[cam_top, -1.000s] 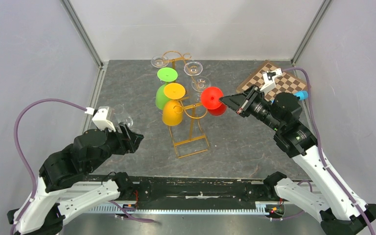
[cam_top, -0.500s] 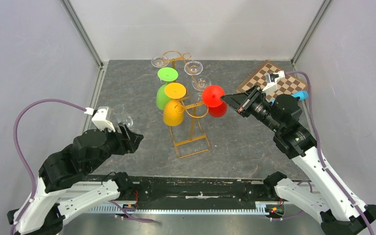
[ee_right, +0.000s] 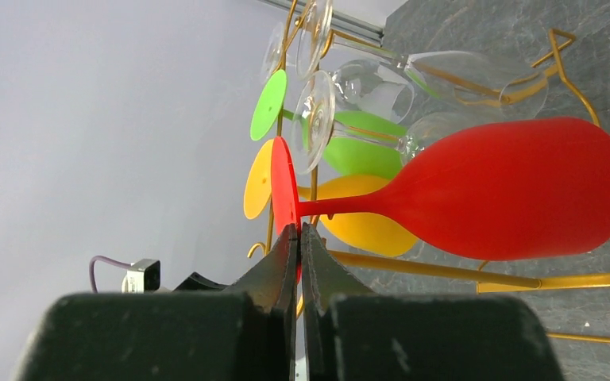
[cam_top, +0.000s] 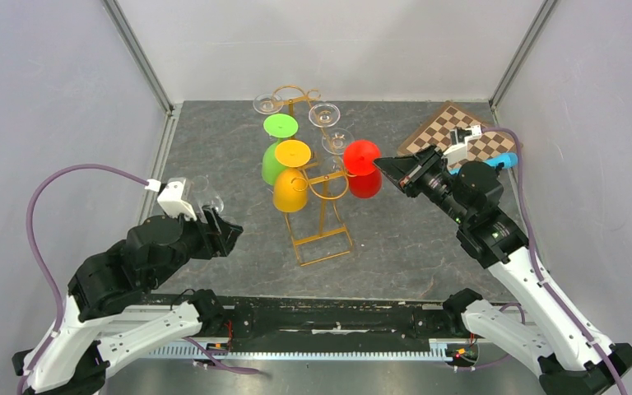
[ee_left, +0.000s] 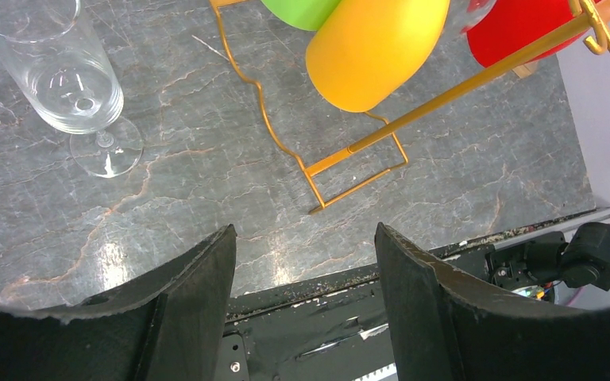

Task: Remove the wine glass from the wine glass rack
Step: Pick up the wine glass from the wine rack, then place the wine glass at the center of the board.

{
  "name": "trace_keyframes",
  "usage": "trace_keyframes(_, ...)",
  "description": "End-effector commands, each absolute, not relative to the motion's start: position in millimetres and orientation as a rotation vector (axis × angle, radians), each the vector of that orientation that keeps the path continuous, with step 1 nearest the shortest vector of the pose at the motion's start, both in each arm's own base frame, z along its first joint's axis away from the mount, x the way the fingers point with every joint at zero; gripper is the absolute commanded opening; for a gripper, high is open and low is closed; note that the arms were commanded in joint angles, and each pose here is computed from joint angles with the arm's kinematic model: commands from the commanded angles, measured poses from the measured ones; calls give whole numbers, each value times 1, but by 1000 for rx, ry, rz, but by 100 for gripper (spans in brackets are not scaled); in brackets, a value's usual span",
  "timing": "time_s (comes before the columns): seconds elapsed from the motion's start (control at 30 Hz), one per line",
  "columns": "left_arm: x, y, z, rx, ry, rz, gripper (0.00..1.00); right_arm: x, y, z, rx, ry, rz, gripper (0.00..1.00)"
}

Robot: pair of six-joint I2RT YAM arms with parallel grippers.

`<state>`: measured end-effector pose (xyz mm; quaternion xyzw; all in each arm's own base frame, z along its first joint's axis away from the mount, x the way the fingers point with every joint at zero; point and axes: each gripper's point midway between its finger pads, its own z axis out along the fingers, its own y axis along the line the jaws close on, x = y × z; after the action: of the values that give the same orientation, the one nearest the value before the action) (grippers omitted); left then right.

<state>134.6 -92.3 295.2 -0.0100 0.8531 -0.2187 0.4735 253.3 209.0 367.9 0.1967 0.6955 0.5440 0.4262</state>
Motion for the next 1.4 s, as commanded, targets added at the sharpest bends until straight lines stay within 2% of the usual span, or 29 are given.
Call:
trace_keyframes(0.0,140,-97,309,-54,2043,-569,71,252,198,389,521,1629,1382,0)
trace_keyframes(0.5,141,-114,312,-2,2057,-615,73,213,169,393,393,1545,1288,0)
trace_keyframes(0.7,137,-128,306,40,2102,-661,77,193,178,386,174,1567,1269,0)
trace_keyframes(1.0,129,-138,303,80,2131,-723,79,155,188,379,-222,1544,1219,0)
trace_keyframes(1.37,115,-150,305,94,2150,-849,79,121,214,329,-640,1652,1284,0)
